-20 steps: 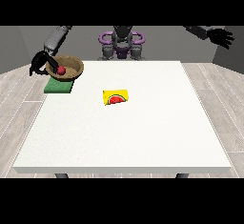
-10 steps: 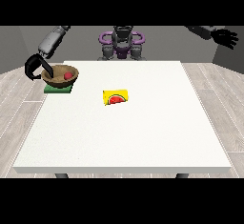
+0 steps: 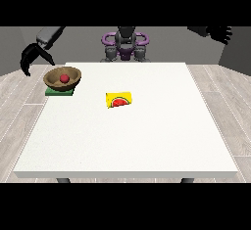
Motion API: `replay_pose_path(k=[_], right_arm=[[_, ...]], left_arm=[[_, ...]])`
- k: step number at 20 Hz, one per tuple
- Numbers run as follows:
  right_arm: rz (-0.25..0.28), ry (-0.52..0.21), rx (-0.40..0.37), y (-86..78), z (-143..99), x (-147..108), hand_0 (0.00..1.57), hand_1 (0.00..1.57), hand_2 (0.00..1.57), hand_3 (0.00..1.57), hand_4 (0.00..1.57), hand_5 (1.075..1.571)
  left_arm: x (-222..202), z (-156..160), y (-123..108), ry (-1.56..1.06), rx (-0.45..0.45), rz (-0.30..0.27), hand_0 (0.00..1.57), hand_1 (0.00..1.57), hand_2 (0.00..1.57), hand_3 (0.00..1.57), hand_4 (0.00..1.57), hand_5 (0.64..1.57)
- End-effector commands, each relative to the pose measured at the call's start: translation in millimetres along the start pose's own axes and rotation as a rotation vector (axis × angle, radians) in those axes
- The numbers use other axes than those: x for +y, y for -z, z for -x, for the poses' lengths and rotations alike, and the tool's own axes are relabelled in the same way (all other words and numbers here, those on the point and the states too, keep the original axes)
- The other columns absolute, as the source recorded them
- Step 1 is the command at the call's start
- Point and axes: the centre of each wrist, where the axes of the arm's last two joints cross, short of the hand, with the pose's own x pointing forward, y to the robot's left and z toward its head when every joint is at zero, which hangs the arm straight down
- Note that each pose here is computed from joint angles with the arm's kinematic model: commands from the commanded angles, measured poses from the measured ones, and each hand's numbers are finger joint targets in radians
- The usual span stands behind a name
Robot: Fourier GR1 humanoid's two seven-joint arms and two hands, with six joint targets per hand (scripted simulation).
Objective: Pick the cup and pour the ball into the bowl, then pick the bowl and place it on the pad
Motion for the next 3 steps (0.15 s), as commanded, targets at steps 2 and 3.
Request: replay_pose_path(k=[2, 3], right_arm=[[-0.183, -0.011, -0.031, -2.4, -46, 45, 0.0, 0.0, 0.0, 0.0, 0.42, 1.383], [-0.222, 0.022, -0.046, -4.6, -35, 46, 0.0, 0.0, 0.0, 0.0, 0.48, 1.434]], left_arm=[[-25, 29, -9, 0.006, 0.184, 0.01, 0.0, 0.0, 0.0, 0.0, 0.9, 1.559], [-23, 46, -32, 0.0, 0.252, -0.01, 0.0, 0.0, 0.0, 0.0, 0.9, 1.559]])
